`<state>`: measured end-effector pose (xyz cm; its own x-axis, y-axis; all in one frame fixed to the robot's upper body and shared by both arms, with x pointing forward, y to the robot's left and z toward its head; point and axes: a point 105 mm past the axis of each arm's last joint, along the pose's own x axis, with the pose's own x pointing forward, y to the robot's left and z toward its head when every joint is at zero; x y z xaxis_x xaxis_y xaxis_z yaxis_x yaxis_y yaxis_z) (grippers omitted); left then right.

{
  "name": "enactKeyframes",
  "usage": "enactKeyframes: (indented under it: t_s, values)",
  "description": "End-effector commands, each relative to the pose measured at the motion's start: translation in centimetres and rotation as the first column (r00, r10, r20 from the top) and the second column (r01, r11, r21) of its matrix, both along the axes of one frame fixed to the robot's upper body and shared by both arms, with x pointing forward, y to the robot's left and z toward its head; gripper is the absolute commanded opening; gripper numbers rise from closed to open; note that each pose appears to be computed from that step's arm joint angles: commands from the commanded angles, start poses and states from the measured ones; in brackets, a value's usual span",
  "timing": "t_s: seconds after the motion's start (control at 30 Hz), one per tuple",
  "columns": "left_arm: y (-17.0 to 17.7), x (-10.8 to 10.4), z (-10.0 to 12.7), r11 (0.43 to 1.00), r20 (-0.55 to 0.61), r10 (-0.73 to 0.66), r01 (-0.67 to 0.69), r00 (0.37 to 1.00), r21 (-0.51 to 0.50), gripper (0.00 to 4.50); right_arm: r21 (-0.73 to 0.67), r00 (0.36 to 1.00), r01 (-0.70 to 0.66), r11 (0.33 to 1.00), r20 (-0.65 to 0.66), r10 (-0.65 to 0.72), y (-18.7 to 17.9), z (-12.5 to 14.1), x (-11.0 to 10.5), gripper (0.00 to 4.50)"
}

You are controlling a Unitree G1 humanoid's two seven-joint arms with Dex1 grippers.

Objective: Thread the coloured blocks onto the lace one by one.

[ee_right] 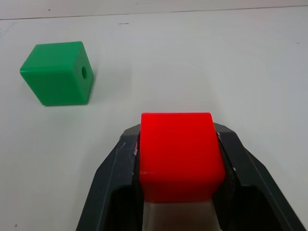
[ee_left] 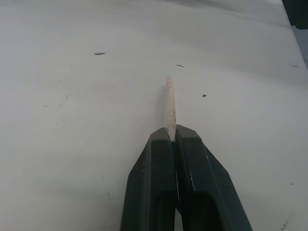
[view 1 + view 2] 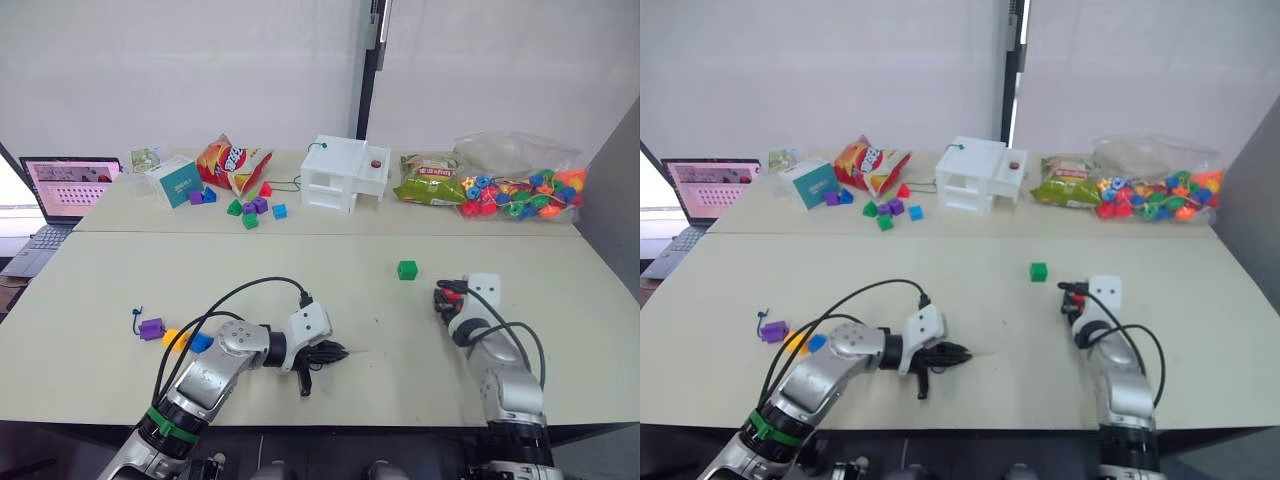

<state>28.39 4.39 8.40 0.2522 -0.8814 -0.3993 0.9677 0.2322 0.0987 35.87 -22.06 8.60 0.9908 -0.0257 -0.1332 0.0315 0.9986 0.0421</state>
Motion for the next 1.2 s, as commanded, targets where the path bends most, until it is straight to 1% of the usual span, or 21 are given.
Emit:
enactKeyframes:
  t_s: [0.03, 0.1, 0.17, 0.23, 0.3, 0.4, 0.47, 0.53, 0.6, 0.67, 0.7, 0.77, 0.83, 0.87, 0.9, 0.93, 1.0, 1.1, 1.13, 1.17, 1.2]
  values:
    - [0.3, -0.1, 1.2, 1.000, 0.033, -0.008, 0.008, 0.999, -0.018, 0.00, -0.002, 0.993, -0.031, 1.000, 0.117, 0.031, 1.7, 3.4, -1.1, 1.21]
    - [0.8, 0.0, 1.3, 1.000, 0.048, -0.001, 0.001, 0.999, -0.003, 0.00, 0.007, 0.982, -0.106, 0.994, 0.157, 0.104, 4.5, 5.2, -3.3, 1.21]
    - [1.2, 0.0, 1.5, 1.000, 0.058, 0.006, -0.006, 0.998, 0.001, 0.00, 0.015, 0.973, -0.174, 0.985, 0.157, 0.170, 6.9, 5.8, -5.2, 1.21]
    - [1.9, -0.1, 1.7, 1.000, 0.058, 0.021, -0.022, 0.998, 0.004, 0.00, 0.017, 0.962, -0.259, 0.966, 0.098, 0.256, 9.9, 5.1, -8.1, 1.21]
    - [2.3, -0.2, 1.8, 0.999, 0.055, 0.032, -0.032, 0.998, 0.004, 0.00, 0.034, 0.957, -0.289, 0.957, 0.045, 0.287, 11.3, 4.3, -9.9, 1.21]
    - [2.7, -0.4, 1.9, 0.999, 0.052, 0.043, -0.043, 0.998, 0.006, 0.00, 0.034, 0.955, -0.296, 0.954, -0.010, 0.297, 12.0, 3.2, -10.8, 1.21]
    - [3.1, -0.7, 2.1, 0.999, 0.048, 0.050, -0.051, 0.998, 0.011, 0.00, 0.062, 0.938, -0.318, 0.946, -0.122, 0.324, 12.8, -0.1, -11.2, 1.21]
    - [3.4, -0.9, 2.2, 0.998, 0.046, 0.052, -0.053, 0.998, 0.017, 0.00, 0.095, 0.927, -0.311, 0.946, -0.191, 0.324, 13.0, -2.2, -11.5, 1.21]
    - [3.5, -1.0, 2.2, 0.998, 0.044, 0.056, -0.057, 0.997, 0.021, 0.00, 0.127, 0.933, -0.293, 0.948, -0.179, 0.313, 12.9, -2.3, -11.4, 1.21]
    - [3.6, -1.0, 2.1, 0.998, 0.038, 0.067, -0.068, 0.997, 0.019, 0.00, 0.123, 0.955, -0.261, 0.957, -0.110, 0.274, 12.2, -0.8, -11.0, 2.27]
    - [3.6, -1.0, 2.1, 0.997, 0.036, 0.071, -0.072, 0.997, 0.017, 0.00, 0.119, 0.960, -0.253, 0.960, -0.089, 0.264, 12.0, -0.3, -10.8, 2.44]
    - [3.5, -1.1, 2.1, 0.997, 0.032, 0.074, -0.075, 0.997, 0.014, 0.00, 0.102, 0.957, -0.276, 0.956, -0.066, 0.284, 12.1, 0.4, -10.8, 3.18]
    - [3.5, -1.3, 1.9, 0.997, 0.022, 0.079, -0.079, 0.997, 0.008, 0.00, 0.072, 0.942, -0.332, 0.941, -0.020, 0.334, 11.8, 2.3, -10.9, 3.93]
    - [3.5, -1.4, 1.9, 0.997, 0.020, 0.081, -0.081, 0.997, 0.007, 0.00, 0.063, 0.934, -0.355, 0.933, -0.004, 0.356, 11.7, 3.1, -11.0, 4.24]
    - [3.5, -1.4, 1.9, 0.996, 0.020, 0.084, -0.085, 0.996, 0.007, 0.00, 0.051, 0.925, -0.379, 0.924, 0.008, 0.379, 11.6, 3.8, -11.0, 4.44]
    - [3.6, -1.4, 2.0, 0.996, 0.021, 0.088, -0.088, 0.996, 0.007, 0.00, 0.038, 0.914, -0.406, 0.913, 0.011, 0.406, 11.5, 4.3, -11.0, 4.44]
    - [3.8, -1.6, 2.0, 0.996, 0.018, 0.091, -0.092, 0.996, 0.011, 0.00, 0.023, 0.854, -0.520, 0.854, 0.000, 0.521, 11.9, 5.4, -11.3, 4.44]
    - [3.8, -2.0, 2.1, 0.997, -0.001, 0.081, -0.081, 0.997, 0.008, 0.00, 0.015, 0.704, -0.708, 0.706, -0.065, 0.708, 12.5, 6.1, -12.0, 4.44]
    - [3.7, -2.1, 2.2, 0.997, -0.016, 0.074, -0.074, 0.997, -0.001, 0.00, 0.027, 0.622, -0.779, 0.627, -0.099, 0.777, 12.6, 6.3, -12.3, 4.44]
    - [3.6, -2.4, 2.1, 0.998, -0.039, 0.062, -0.062, 0.997, -0.006, 0.00, 0.027, 0.494, -0.864, 0.503, -0.158, 0.855, 12.8, 6.2, -12.9, 4.44]
    - [3.5, -2.6, 2.1, 0.999, -0.056, 0.048, -0.048, 0.997, -0.006, 0.00, 0.031, 0.375, -0.920, 0.391, -0.230, 0.898, 12.6, 5.8, -13.5, 4.44]
